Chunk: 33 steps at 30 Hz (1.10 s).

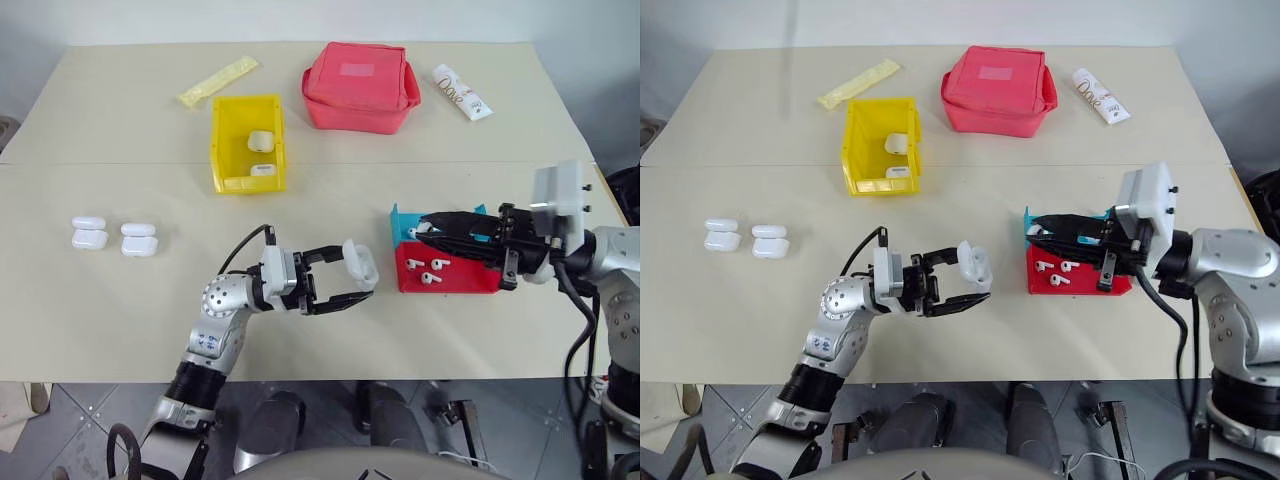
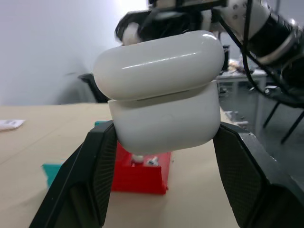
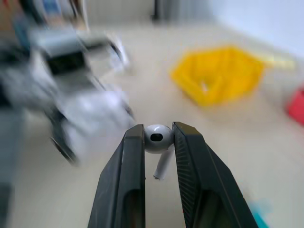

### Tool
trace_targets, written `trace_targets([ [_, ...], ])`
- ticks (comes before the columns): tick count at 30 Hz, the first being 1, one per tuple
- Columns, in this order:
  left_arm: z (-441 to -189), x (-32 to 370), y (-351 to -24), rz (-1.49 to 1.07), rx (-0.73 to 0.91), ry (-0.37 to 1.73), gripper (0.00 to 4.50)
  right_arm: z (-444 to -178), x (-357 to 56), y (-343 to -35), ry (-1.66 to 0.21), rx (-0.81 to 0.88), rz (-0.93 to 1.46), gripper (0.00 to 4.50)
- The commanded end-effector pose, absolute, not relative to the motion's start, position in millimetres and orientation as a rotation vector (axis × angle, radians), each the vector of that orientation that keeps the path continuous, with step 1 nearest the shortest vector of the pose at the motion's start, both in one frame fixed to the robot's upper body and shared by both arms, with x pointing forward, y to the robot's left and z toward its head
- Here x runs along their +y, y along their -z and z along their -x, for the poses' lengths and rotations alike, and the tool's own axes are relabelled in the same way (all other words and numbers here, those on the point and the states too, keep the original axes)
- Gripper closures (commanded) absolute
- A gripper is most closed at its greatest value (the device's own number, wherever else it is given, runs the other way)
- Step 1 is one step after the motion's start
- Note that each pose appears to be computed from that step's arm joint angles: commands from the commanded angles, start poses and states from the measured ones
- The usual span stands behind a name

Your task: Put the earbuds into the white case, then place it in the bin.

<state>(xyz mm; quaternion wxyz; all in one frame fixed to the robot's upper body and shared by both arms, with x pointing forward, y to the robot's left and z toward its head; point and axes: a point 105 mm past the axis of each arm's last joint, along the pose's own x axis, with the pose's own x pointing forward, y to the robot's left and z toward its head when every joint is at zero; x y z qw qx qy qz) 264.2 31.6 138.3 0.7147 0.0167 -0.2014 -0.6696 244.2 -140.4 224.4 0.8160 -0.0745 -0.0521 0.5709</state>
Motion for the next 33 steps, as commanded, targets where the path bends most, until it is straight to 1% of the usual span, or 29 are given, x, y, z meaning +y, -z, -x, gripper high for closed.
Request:
trace_targets([
  [1,-265.1,30.9,-146.5,-0.017,-0.501,1.559,1.79,-233.0,-128.5,-237.1,-1.247,-0.209,0.064,4.01],
  [7,-270.1,29.1,-157.4,-0.022,-0.546,1.663,1.79,-237.4,-114.0,-226.8,-1.26,-0.23,-0.012,4.01],
  [14,-272.5,29.2,-167.3,-0.033,-0.579,1.719,1.79,-243.1,-104.8,-215.0,-1.269,-0.251,-0.008,4.01],
  [23,-276.6,29.4,-169.9,-0.052,-0.578,1.739,1.79,-245.7,-96.5,-206.9,-1.292,-0.274,-0.005,4.01],
  [33,-281.3,23.7,-171.6,-0.04,-0.607,1.727,1.79,-245.2,-93.0,-192.8,-1.309,-0.236,0.02,4.01],
])
